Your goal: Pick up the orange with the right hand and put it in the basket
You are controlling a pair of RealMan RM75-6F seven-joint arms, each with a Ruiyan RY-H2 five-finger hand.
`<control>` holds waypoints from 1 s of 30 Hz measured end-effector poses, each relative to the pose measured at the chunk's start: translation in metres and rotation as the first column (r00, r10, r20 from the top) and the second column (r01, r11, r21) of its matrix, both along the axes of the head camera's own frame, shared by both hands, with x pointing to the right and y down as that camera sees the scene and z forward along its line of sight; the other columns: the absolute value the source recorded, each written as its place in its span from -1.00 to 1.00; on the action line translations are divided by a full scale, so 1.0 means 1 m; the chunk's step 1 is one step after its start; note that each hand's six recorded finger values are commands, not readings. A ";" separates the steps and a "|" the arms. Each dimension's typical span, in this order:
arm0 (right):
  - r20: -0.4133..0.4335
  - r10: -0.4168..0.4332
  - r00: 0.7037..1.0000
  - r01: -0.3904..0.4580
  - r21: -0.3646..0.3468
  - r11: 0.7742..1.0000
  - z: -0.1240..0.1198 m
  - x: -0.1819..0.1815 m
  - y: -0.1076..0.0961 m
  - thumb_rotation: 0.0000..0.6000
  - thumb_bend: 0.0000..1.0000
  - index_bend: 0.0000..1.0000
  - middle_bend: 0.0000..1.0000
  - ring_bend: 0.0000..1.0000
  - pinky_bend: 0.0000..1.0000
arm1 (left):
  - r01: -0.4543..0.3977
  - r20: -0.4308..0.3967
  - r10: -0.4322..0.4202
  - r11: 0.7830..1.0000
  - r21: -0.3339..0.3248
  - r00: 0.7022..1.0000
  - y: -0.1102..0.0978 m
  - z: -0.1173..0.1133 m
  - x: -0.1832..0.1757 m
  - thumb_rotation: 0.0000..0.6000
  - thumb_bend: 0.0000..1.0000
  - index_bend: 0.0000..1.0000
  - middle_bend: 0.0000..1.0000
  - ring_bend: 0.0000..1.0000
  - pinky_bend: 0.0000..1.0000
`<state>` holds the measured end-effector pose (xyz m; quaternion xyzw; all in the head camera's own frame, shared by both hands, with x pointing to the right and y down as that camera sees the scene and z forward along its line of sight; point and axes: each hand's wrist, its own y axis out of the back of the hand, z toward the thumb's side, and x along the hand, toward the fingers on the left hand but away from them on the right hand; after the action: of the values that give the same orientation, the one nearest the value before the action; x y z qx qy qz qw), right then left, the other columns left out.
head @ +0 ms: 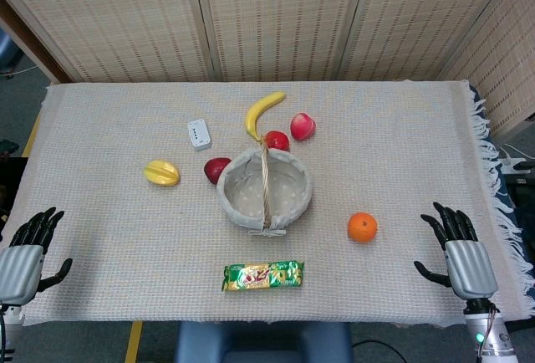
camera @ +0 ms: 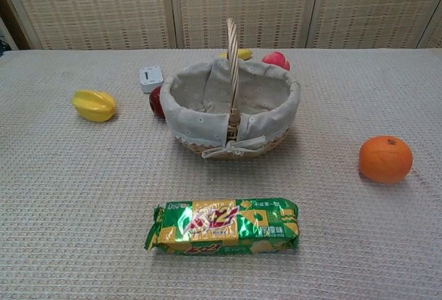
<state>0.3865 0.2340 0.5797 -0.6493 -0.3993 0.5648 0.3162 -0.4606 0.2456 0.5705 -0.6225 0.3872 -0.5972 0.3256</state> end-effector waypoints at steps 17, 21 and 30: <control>-0.092 -0.031 0.995 0.014 -0.171 0.985 0.027 -0.030 -0.027 0.92 -0.81 -1.00 -1.00 -1.00 -1.00 | 0.000 -0.009 0.000 1.000 -0.004 1.000 0.002 -0.001 0.001 1.00 -0.34 -1.00 -1.00 -1.00 -0.78; -0.117 -0.068 0.991 0.041 -0.218 0.975 0.045 -0.050 -0.035 0.93 -0.82 -1.00 -1.00 -1.00 -1.00 | 0.002 -0.011 -0.002 1.000 -0.006 1.000 0.002 -0.001 0.001 1.00 -0.33 -1.00 -1.00 -1.00 -0.78; -0.116 -0.106 0.988 0.067 -0.299 0.952 0.087 -0.095 -0.038 0.93 -0.82 -1.00 -1.00 -1.00 -1.00 | 0.008 -0.013 -0.008 1.000 -0.015 1.000 0.002 0.000 -0.001 1.00 -0.34 -1.00 -1.00 -1.00 -0.78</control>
<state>0.2919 0.1957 0.6669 -0.6677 -0.2603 0.6448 0.2658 -0.4611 0.2472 0.5706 -0.6274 0.3874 -0.5972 0.3158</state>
